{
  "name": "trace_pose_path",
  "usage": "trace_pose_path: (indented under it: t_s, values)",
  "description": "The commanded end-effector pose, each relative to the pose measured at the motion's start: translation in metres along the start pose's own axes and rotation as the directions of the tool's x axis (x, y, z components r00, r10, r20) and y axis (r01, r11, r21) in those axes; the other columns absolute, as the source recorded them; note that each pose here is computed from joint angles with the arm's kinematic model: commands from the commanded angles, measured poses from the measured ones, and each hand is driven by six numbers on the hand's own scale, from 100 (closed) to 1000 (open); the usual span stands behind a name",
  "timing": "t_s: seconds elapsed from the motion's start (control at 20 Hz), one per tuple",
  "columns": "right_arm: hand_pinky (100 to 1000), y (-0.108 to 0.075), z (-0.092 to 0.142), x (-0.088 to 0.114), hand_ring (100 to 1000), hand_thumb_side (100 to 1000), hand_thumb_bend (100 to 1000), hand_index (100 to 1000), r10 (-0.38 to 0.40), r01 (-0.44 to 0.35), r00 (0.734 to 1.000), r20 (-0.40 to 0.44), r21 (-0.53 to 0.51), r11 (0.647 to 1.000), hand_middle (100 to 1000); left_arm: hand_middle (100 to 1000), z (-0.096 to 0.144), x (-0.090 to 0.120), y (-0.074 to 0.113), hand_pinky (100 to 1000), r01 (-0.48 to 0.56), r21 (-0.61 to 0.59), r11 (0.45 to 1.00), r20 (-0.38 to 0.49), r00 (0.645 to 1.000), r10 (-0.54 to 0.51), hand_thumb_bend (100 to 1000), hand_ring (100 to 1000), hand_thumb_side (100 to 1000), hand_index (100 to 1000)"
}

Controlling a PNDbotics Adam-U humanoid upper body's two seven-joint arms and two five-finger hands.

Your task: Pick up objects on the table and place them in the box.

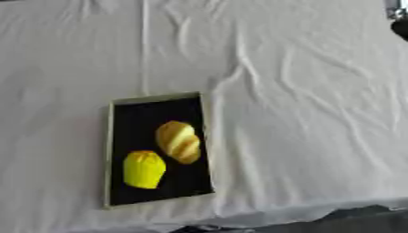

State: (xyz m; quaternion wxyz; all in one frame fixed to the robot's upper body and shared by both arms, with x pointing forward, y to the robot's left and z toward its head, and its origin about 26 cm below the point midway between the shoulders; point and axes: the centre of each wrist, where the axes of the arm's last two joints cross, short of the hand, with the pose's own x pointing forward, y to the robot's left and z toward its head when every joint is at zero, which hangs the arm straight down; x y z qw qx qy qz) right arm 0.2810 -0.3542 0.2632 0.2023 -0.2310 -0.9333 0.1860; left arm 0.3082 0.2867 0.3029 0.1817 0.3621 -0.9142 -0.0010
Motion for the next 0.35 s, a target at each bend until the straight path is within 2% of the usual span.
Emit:
trace_pose_path:
  t_s: [0.05, 0.35]
  values:
    - [965, -0.004, -0.008, 0.006, 846, 470, 100, 832, -0.022, 0.023, 0.998, 0.057, -0.02, 1.0, 633, 725, -0.005, 0.0, 0.013, 811, -0.04, 0.155, 0.987, 0.029, 0.999, 0.036, 100, 777, 413, 890]
    - [967, -0.001, -0.006, 0.005, 846, 470, 100, 832, -0.083, 0.088, 0.992, 0.091, -0.049, 0.995, 633, 724, 0.007, -0.009, 0.015, 810, -0.096, 0.247, 0.964, 0.052, 0.995, 0.086, 100, 776, 412, 893]
